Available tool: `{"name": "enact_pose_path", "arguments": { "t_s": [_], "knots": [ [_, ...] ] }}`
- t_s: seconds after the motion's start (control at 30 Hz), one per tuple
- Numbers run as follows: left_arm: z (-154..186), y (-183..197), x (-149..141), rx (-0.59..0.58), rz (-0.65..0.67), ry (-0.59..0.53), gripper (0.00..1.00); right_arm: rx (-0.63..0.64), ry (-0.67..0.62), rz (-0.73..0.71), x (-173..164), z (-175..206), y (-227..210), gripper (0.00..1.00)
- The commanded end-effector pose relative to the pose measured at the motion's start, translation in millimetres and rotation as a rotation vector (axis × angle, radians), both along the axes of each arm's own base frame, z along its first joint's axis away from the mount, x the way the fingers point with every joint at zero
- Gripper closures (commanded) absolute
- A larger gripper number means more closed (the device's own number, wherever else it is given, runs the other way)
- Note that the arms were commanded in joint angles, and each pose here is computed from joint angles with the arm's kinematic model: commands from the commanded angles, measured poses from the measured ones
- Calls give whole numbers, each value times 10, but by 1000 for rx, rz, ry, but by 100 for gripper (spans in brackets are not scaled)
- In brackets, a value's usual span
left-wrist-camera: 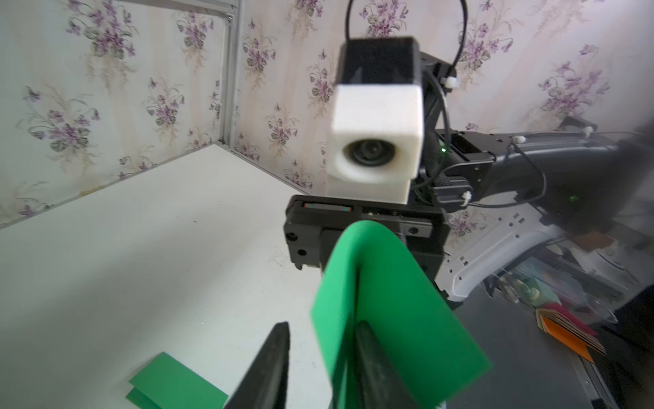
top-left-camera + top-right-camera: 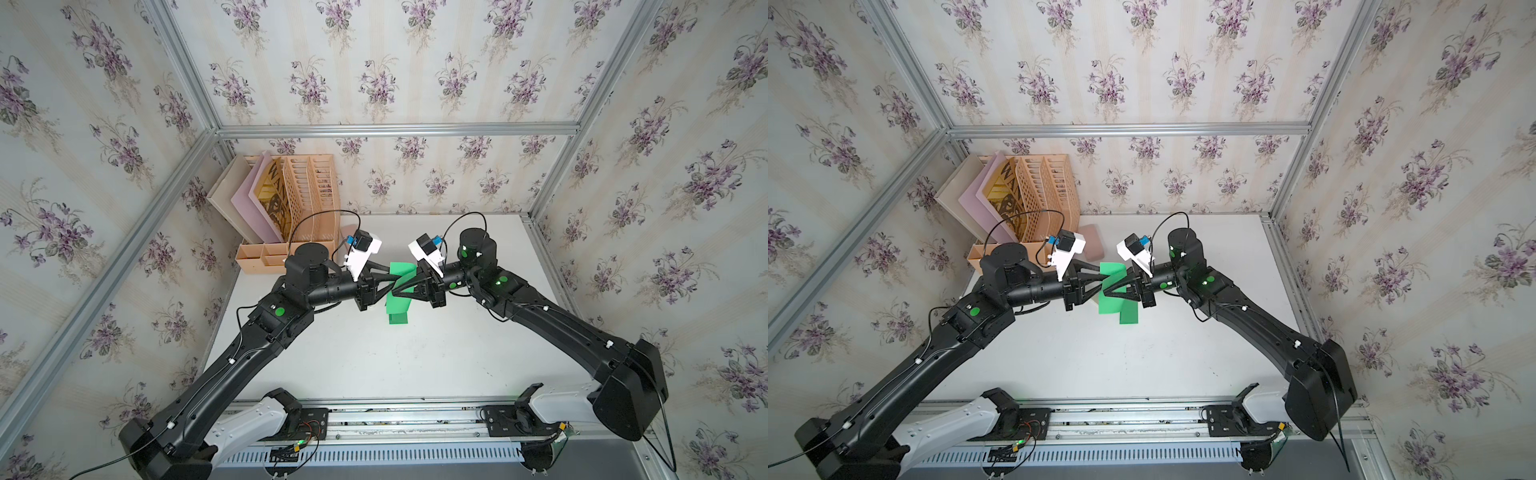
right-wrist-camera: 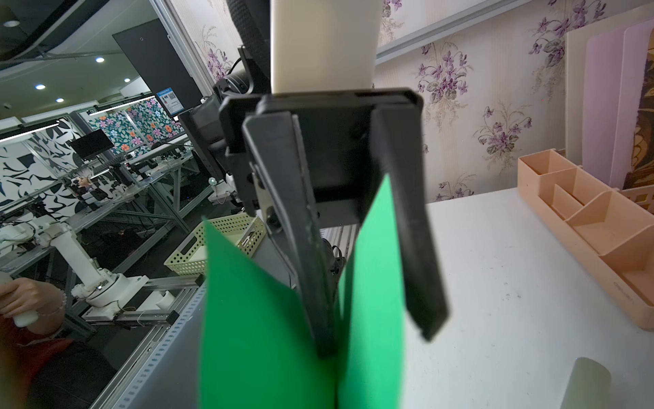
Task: Fold the square paper along the opposite sides
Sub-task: Fold the paper.
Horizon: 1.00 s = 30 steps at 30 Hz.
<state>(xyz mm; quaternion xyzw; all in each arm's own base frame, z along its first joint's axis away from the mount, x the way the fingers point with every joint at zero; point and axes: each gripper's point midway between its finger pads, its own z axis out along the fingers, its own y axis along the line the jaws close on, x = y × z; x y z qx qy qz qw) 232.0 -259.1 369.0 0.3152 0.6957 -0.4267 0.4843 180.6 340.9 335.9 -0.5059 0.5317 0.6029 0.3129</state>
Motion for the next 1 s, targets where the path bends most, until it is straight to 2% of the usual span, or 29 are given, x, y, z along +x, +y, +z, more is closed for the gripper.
{"name": "enact_pose_path", "arguments": {
  "t_s": [0.0, 0.03, 0.1, 0.13, 0.2, 0.27, 0.33, 0.43, 0.53, 0.97],
  "knots": [
    [182, 255, 271, -6, 230, -91, 41, -3, -6, 12, -24, -16, 1, 100],
    [244, 392, 344, -9, 323, -115, 35, -5, -6, 9, -16, -24, 2, 100],
    [353, 641, 416, -24, 470, -155, 30, -9, -4, 7, -16, -36, 3, 100],
    [397, 746, 410, -34, 520, -175, 28, -11, -2, 5, -10, -41, 2, 100],
    [464, 833, 322, -56, 536, -210, 24, -10, -4, 2, -12, -29, -1, 100],
    [449, 779, 165, -61, 459, -223, 23, -6, -9, 2, -19, -9, -1, 100],
    [370, 617, -33, -52, 314, -210, 21, -2, -13, 2, -20, 16, -2, 100],
    [240, 353, -332, -56, 75, -144, 19, 6, -15, 8, -26, 64, 4, 100],
    [153, 224, -469, -50, -48, -90, 17, 9, -18, 12, -27, 93, 26, 100],
    [35, 153, -314, -18, -35, -83, 16, 2, -25, 35, -82, 98, 82, 100]
  ]
}}
